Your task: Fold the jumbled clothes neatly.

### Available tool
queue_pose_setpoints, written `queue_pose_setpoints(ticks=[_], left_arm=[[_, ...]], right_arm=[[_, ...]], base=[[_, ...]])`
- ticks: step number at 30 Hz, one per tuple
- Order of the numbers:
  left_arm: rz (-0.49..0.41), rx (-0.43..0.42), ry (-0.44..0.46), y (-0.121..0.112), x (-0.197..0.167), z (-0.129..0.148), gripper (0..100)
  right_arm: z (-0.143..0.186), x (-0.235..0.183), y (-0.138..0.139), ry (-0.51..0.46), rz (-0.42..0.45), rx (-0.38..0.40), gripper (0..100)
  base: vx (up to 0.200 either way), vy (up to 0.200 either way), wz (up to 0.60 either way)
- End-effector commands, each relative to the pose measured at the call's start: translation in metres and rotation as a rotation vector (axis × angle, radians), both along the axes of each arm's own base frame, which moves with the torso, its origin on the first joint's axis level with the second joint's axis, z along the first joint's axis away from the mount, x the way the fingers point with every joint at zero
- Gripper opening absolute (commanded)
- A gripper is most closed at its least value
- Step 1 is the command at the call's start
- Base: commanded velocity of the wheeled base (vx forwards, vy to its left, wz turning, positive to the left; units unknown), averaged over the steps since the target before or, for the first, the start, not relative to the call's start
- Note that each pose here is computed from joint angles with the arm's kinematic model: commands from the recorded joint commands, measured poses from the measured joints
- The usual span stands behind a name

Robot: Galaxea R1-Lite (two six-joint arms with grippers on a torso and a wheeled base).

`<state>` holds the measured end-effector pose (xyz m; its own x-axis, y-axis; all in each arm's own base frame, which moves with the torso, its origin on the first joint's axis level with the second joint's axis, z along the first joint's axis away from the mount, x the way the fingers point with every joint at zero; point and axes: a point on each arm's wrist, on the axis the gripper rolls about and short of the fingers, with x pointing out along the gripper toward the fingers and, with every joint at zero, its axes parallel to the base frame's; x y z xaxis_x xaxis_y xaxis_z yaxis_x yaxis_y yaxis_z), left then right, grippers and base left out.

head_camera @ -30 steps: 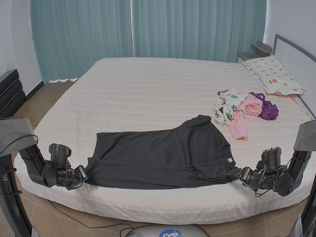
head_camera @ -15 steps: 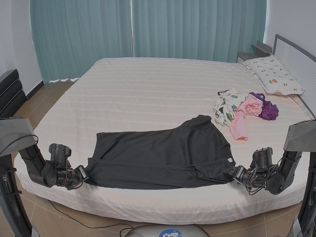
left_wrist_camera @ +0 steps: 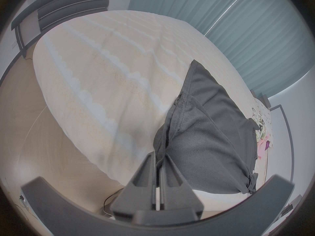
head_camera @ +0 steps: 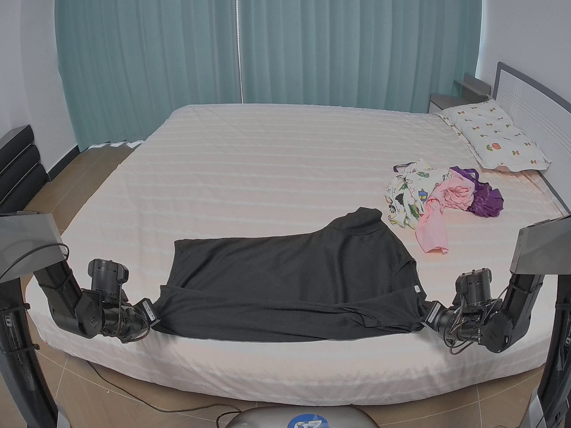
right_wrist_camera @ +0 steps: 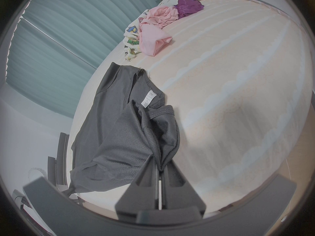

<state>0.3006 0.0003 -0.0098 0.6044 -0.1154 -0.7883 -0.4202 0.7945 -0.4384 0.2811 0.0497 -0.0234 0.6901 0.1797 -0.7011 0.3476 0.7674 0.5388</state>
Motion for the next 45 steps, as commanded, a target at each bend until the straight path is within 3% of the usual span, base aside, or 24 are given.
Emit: queue_pose_setpoints(ticks=[1,22,30,37,38,43,44,45], left_arm=[[0.007,0.002,-0.002,0.003,0.0,0.002,0],[-0.025,0.037,0.046,0.012,-0.012,0.015,0],[-0.043,0.045,0.081,0.012,-0.012,0.013,0],[-0.045,0.044,0.096,0.012,-0.01,0.006,0],[-0.046,0.044,0.102,0.012,-0.01,0.005,100],[-0.048,0.044,0.102,0.011,-0.01,0.004,100],[-0.047,0.045,0.099,0.012,-0.01,0.005,100],[-0.045,0.044,0.094,0.012,-0.01,0.006,100]], right_arm=[[0.012,-0.006,-0.005,-0.021,-0.012,0.001,0],[0.036,-0.022,-0.006,-0.007,0.0,-0.005,0],[0.025,-0.021,-0.005,0.048,0.016,-0.015,0],[0.02,-0.006,-0.001,0.034,0.023,-0.012,0],[0.018,-0.004,0.002,0.04,0.031,-0.013,0],[0.008,-0.003,0.009,0.062,0.052,-0.018,0],[0.009,-0.001,0.009,0.054,0.052,-0.016,100],[0.009,0.0,0.009,0.051,0.051,-0.015,100]], base=[[0.0,0.0,0.0],[0.0,0.0,0.0],[0.0,0.0,0.0],[0.0,0.0,0.0],[0.0,0.0,0.0],[0.0,0.0,0.0],[0.0,0.0,0.0],[0.0,0.0,0.0]])
